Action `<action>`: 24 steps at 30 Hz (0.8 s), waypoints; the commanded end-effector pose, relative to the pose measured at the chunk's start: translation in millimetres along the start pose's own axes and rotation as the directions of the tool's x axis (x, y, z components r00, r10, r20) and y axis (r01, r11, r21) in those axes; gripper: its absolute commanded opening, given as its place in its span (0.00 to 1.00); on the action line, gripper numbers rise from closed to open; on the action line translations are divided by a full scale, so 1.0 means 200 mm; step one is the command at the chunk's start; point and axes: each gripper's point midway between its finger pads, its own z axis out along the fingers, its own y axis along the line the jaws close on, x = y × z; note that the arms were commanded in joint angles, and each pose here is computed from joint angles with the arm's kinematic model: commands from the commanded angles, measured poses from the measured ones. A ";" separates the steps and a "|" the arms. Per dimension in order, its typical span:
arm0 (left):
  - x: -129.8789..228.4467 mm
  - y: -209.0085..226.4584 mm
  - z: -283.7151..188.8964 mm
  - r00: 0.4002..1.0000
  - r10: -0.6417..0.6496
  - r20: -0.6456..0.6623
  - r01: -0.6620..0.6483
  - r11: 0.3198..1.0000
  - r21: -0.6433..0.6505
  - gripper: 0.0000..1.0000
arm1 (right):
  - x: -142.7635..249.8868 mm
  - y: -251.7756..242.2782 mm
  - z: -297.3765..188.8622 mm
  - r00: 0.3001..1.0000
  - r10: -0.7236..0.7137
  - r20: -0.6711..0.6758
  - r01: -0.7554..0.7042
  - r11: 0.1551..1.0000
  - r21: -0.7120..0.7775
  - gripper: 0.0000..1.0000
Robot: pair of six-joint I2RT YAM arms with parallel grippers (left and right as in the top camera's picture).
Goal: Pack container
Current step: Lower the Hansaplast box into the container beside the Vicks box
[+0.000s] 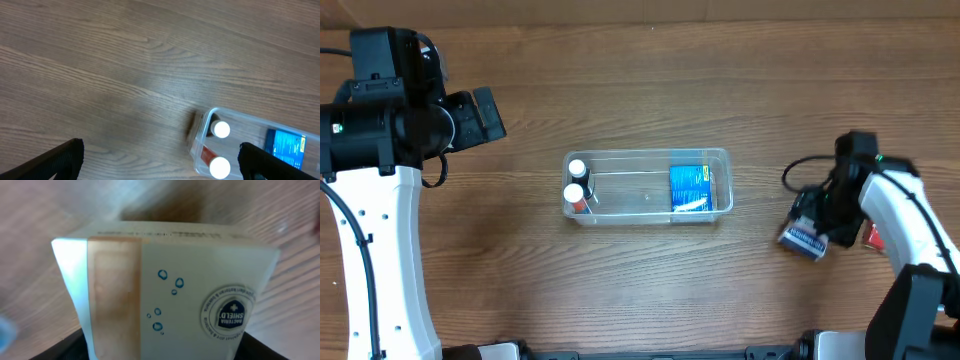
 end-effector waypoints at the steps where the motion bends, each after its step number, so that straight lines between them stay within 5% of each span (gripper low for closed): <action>1: -0.03 0.00 -0.04 0.999 0.019 0.028 -0.020 1.000 0.006 1.00 | -0.16 0.17 -0.40 0.977 -0.056 0.207 0.075 0.994 -0.085 0.75; 5: -0.03 0.00 -0.04 0.999 0.019 0.028 -0.019 1.000 0.007 1.00 | -0.08 0.46 -0.79 0.899 -0.222 0.377 0.294 0.945 -0.146 0.74; 10: -0.03 0.00 -0.04 0.999 0.019 0.028 -0.019 1.000 0.006 1.00 | 0.24 0.94 -0.89 0.807 -0.390 0.443 0.521 0.824 -0.223 0.72; 16: -0.03 0.00 -0.04 0.999 0.019 0.027 -0.019 1.000 0.007 1.00 | 0.49 1.32 -0.70 0.740 -0.530 0.414 0.650 0.722 -0.237 0.73; 24: -0.03 0.00 -0.04 0.999 0.020 0.027 -0.020 1.000 0.007 1.00 | 0.48 1.44 -0.28 0.770 -0.578 0.269 0.629 0.758 -0.171 0.73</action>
